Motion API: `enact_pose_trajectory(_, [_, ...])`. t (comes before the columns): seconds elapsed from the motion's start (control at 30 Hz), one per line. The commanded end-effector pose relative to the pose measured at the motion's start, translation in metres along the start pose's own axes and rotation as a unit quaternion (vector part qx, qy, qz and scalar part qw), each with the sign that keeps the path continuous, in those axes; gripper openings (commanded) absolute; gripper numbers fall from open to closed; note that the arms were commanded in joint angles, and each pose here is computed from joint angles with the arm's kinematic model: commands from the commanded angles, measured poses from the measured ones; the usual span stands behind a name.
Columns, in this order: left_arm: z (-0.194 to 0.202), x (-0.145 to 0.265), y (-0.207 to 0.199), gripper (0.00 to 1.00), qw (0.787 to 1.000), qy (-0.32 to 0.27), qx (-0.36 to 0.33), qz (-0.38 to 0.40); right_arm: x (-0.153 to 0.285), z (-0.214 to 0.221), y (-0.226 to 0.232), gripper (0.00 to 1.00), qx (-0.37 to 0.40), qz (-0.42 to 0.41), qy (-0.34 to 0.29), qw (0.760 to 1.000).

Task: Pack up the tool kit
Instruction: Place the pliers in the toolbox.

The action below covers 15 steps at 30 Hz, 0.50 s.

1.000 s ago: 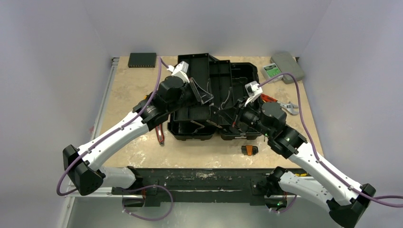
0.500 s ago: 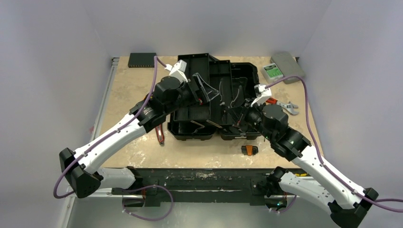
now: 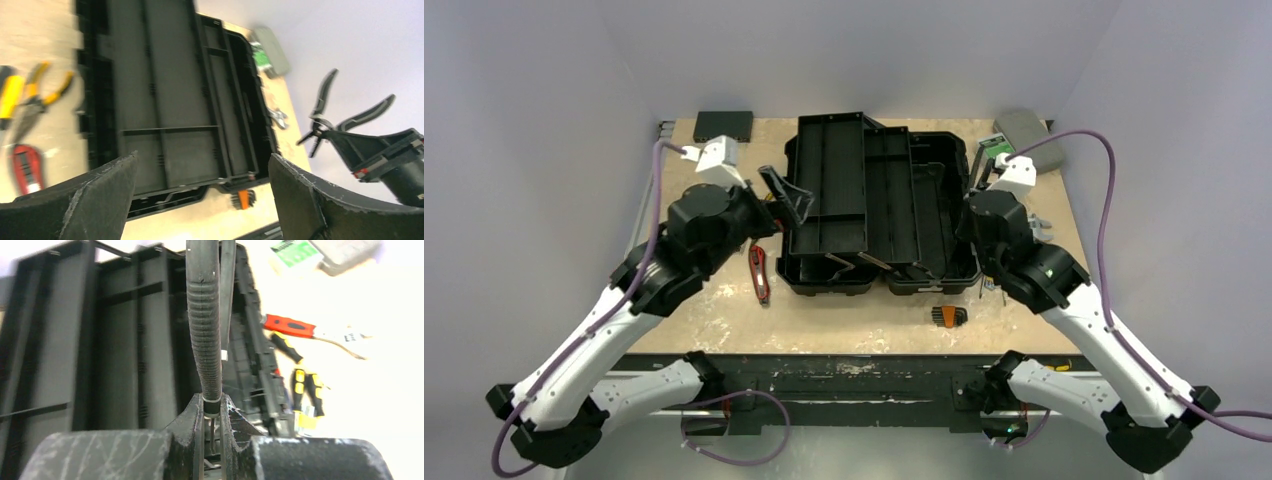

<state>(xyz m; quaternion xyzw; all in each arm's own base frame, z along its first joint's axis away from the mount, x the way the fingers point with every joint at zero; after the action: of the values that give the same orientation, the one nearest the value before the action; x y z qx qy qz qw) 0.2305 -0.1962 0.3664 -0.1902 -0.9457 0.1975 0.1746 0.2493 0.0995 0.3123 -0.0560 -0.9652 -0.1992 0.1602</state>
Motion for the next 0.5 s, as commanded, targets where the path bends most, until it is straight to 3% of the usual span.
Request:
enact_pose_trajectory(0.0, [-0.004,0.027,0.06,0.97,0.992,-0.002,-0.049,-0.12,-0.017,-0.018,-0.033,0.0,0.041,0.099,-0.012,0.994])
enact_pose_trajectory(0.2, [0.024,0.038,0.108,0.98,0.983,0.032,-0.044,-0.178,-0.064,0.004,-0.043,0.0,0.009,0.065,0.072,0.995])
enact_pose_trajectory(0.47, [0.057,0.039,0.137,0.98,0.971,0.069,-0.054,-0.224,-0.108,0.051,-0.018,0.0,-0.047,-0.071,0.162,0.983])
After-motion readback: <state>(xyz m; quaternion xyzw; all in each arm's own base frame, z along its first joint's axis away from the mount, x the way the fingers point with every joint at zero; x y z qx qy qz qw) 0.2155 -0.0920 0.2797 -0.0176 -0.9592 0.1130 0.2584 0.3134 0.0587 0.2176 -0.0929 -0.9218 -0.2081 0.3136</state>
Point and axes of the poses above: each gripper's point midway between its finger pads, its own x axis back along the fingers, its own y axis along the line the jaws close on, z = x × y, the point moved 2 cm from there along x, back along the fingers, and after that the axes turned 10 degrees about -x, right-handed, at the moved point
